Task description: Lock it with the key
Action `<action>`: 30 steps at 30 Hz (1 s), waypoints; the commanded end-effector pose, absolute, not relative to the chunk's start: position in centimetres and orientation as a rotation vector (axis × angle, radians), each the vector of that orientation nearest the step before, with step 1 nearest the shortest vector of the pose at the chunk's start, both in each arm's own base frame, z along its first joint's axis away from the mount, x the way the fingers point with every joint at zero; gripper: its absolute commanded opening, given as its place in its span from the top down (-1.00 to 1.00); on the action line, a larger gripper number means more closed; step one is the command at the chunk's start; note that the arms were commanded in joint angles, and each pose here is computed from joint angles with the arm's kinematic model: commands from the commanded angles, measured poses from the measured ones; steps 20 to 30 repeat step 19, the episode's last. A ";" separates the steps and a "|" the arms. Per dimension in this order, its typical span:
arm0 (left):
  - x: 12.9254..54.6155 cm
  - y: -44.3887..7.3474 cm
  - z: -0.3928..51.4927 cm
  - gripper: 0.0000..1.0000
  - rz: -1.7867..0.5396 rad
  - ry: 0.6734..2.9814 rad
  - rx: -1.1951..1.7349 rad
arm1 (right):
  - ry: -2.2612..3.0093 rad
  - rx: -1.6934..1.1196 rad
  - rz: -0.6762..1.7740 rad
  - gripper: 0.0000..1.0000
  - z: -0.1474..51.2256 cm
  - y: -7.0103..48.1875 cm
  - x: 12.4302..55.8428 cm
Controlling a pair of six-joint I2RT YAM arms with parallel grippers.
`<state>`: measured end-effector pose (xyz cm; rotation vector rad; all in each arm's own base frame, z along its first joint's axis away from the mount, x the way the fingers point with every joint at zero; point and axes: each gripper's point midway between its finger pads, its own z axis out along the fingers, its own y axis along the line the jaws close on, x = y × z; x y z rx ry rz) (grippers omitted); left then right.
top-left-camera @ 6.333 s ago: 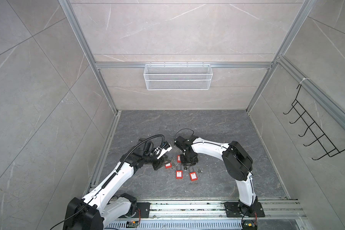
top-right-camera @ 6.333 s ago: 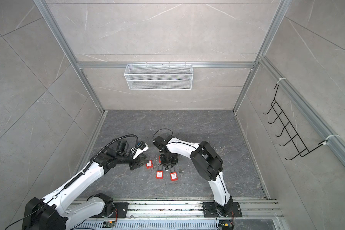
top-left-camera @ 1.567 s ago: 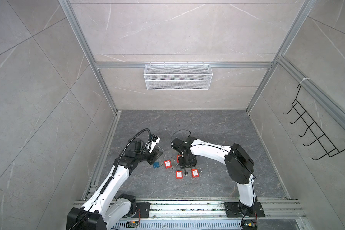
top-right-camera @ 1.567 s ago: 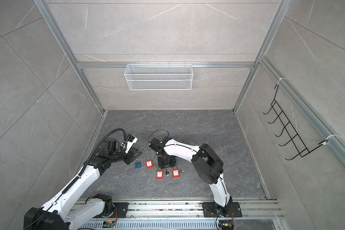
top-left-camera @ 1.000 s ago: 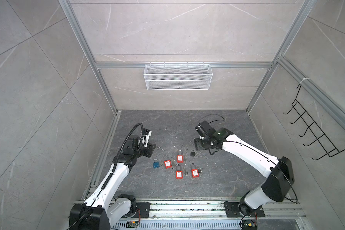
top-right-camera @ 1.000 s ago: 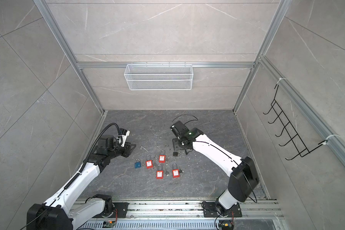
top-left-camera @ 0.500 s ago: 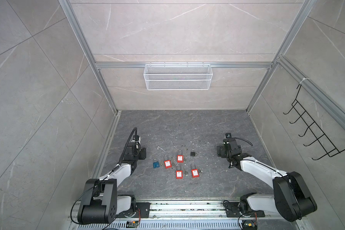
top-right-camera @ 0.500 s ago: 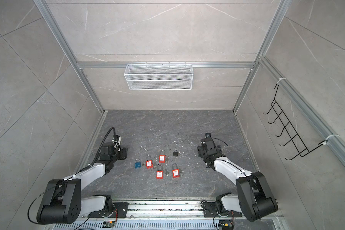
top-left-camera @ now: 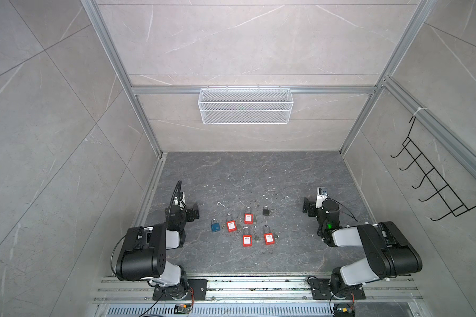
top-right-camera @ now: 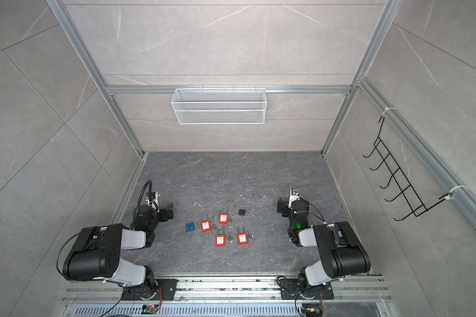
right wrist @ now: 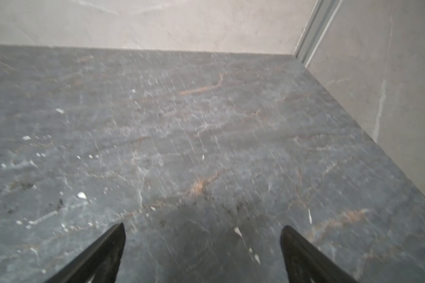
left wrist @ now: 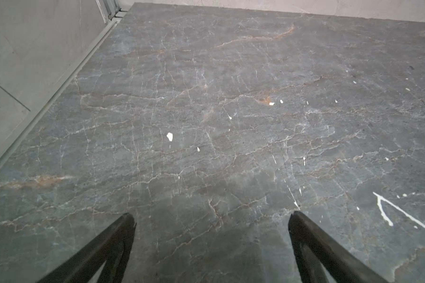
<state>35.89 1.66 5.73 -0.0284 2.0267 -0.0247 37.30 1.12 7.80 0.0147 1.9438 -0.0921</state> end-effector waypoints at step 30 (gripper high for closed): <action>38.5 2.7 8.5 -0.99 0.012 1.968 -0.081 | 1.900 0.001 -0.004 -0.98 9.5 1.6 38.8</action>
